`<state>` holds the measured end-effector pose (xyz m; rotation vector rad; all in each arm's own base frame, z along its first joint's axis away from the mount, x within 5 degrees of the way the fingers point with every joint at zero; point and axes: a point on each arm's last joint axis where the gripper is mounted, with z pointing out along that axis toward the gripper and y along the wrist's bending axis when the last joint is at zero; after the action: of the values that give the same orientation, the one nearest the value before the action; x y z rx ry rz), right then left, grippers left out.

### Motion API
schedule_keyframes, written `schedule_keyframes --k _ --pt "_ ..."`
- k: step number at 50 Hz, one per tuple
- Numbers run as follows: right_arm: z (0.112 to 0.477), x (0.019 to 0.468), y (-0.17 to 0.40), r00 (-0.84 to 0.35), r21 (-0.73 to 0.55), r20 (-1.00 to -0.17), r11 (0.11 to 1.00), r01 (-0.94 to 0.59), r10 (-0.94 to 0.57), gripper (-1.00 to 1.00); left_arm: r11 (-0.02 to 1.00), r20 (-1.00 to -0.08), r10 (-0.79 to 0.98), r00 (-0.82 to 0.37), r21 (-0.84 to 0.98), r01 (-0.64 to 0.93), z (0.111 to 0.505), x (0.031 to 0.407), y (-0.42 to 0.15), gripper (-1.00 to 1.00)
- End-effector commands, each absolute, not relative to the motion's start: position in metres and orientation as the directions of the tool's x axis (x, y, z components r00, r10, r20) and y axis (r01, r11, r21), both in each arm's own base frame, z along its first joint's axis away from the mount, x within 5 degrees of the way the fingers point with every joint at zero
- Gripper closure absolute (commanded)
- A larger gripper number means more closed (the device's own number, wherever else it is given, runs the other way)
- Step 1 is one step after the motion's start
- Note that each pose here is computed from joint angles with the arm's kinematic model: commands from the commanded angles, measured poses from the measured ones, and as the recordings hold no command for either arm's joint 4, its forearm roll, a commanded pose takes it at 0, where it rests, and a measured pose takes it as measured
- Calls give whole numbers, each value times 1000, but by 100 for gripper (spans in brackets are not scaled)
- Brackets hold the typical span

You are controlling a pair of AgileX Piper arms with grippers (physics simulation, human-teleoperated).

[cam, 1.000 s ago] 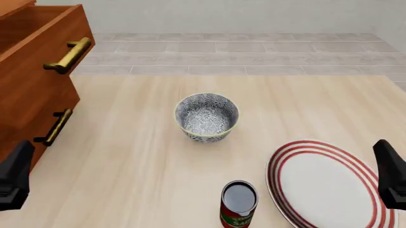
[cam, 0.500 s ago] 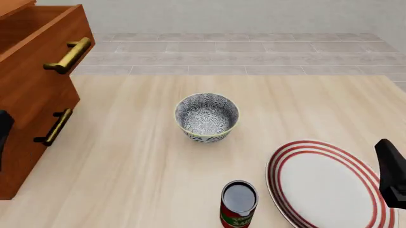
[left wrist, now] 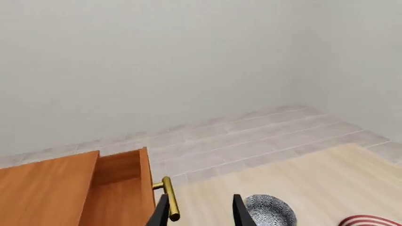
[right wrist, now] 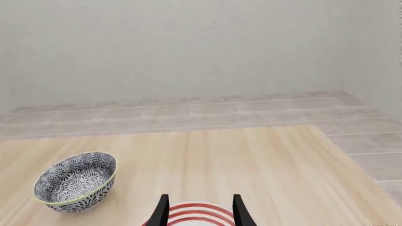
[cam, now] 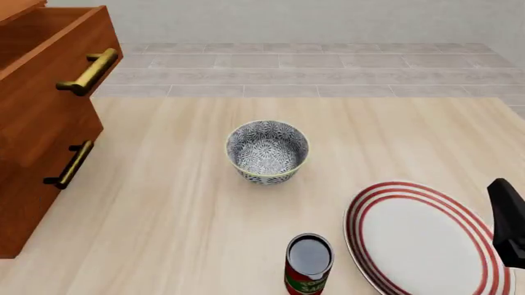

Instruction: Put the bowl on top of the cabinet.

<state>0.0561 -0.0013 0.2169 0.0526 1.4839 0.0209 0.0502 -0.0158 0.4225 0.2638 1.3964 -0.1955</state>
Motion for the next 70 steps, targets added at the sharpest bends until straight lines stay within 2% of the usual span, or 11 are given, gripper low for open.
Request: schedule_keyframes --k 1,10,16,28,35,43,50,70 --pt "217 56 -2 88 58 -995 998 22 56 -100 903 -980 32 196 112 414 457 83 -40 -100" --pt "219 55 -2 92 55 -994 998 24 52 -100 859 -988 29 154 103 501 456 136 -82 -100" --pt "218 55 -1 93 50 -995 999 22 47 -100 835 -999 30 43 49 549 450 172 -113 -100" --pt "219 55 -2 95 44 -995 999 23 42 -100 818 -997 75 -3 59 572 435 212 -147 -100" --pt "219 55 -2 97 43 -994 999 23 41 -100 820 -992 105 -72 45 571 417 243 -167 -100" --pt "218 55 -2 97 43 -994 999 23 41 -100 835 -988 128 -89 58 547 407 265 -170 -100" --pt "218 55 -1 96 40 -995 999 21 38 -100 855 -976 139 -169 32 518 388 292 -174 -100" --pt "218 55 -1 96 36 -995 999 21 34 -100 865 -954 164 -250 17 501 356 322 -185 -100"
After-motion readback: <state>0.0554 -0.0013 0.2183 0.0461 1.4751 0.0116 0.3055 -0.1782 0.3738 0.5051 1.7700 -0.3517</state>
